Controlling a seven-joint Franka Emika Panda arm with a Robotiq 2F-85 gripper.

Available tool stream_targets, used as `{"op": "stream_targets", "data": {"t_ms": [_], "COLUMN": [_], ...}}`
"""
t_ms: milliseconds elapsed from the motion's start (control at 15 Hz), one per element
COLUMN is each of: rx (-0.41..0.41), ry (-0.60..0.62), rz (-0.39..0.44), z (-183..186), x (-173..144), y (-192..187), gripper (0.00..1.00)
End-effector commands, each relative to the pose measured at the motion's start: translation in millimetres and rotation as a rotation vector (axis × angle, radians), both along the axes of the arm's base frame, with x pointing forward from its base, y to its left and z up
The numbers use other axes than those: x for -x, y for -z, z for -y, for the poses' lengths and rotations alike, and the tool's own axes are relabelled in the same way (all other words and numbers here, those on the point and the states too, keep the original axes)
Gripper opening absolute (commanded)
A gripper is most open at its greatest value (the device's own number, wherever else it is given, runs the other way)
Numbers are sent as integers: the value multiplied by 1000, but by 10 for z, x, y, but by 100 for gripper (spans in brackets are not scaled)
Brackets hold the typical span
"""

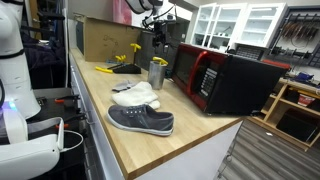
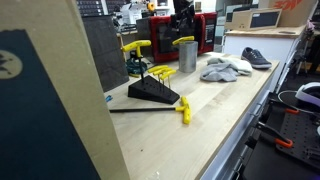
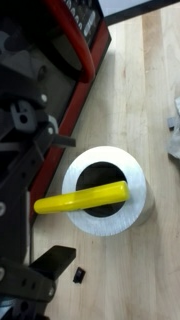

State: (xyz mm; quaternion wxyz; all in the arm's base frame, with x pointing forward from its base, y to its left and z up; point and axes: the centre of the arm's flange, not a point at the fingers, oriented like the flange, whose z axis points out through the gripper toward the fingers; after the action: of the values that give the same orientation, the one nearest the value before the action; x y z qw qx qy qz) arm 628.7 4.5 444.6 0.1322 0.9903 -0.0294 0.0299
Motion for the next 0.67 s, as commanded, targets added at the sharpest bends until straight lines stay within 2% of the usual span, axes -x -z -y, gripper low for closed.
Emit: {"op": "stream_targets", "data": {"t_ms": [0,200,333,600], "rx": [-131,-198,-222,-220], "ry": [-127,-203,-211,-86], "rz": [54,44,-42,-144], "z": [114,202,223,281], "x": [-25,-91,-70,83], "y": [84,190,250,188], "gripper": [100,100,100,100]}}
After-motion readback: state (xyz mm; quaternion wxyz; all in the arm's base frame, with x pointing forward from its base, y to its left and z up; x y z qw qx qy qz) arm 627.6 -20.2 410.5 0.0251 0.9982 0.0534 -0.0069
